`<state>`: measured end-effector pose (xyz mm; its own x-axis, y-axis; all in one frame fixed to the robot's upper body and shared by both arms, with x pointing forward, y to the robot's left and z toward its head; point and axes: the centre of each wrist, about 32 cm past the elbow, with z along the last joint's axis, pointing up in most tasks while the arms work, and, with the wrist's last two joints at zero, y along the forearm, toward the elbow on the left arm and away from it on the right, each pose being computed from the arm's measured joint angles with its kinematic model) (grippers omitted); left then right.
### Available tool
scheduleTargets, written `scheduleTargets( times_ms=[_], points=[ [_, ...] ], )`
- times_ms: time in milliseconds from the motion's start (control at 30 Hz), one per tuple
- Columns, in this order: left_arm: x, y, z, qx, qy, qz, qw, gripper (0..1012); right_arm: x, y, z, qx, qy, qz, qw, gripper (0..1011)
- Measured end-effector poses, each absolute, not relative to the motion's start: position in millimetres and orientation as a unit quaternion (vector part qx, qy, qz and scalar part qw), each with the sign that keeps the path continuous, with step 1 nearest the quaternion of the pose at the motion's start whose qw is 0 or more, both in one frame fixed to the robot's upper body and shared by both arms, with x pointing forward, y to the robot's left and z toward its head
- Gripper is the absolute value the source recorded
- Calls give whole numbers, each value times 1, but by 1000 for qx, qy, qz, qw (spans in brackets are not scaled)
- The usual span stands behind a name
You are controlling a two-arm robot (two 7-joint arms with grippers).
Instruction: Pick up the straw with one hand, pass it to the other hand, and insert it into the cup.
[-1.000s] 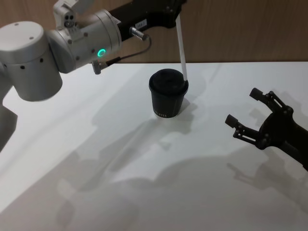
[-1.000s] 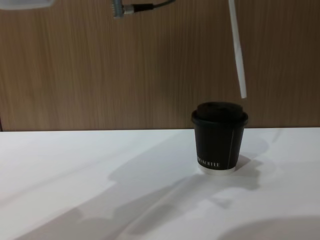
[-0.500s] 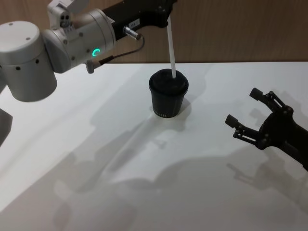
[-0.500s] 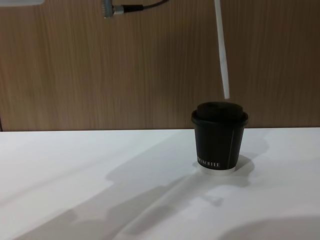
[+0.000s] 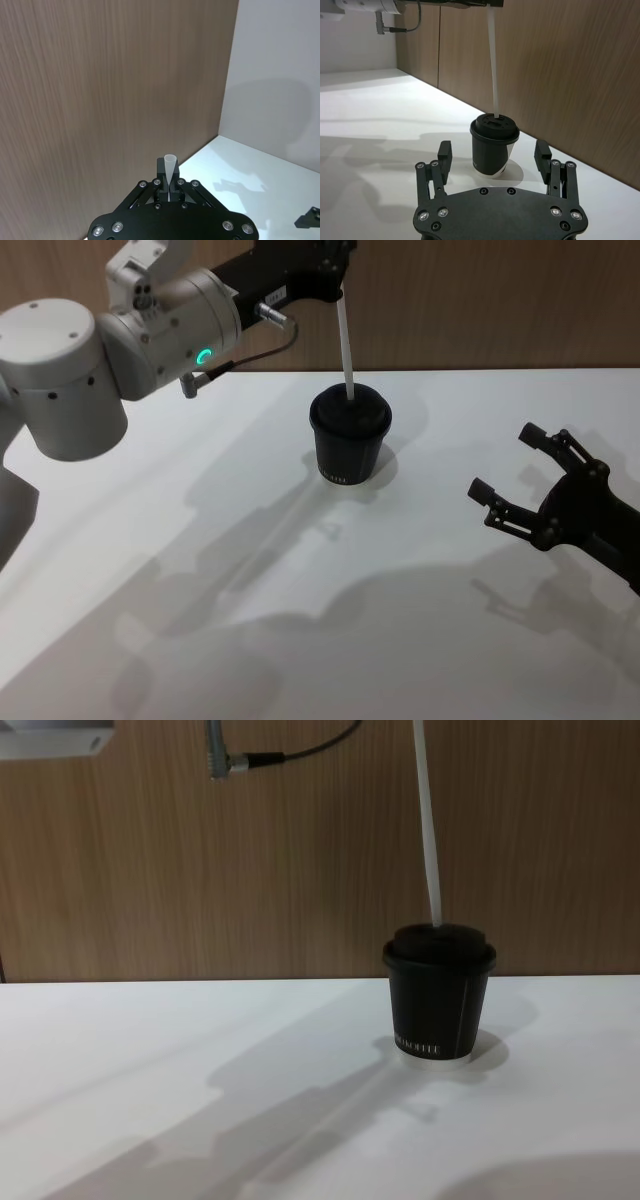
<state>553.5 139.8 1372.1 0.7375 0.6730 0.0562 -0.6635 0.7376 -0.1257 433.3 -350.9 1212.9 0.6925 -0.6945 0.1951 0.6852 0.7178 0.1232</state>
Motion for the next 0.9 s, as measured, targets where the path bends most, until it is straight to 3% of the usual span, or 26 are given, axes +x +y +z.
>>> scheduleTargets(
  times_ms=[900],
  points=[
    [563,135,1369,-31,-48,369,928,15,433,-351,1213,20,-114,-375,920,1001]
  ],
)
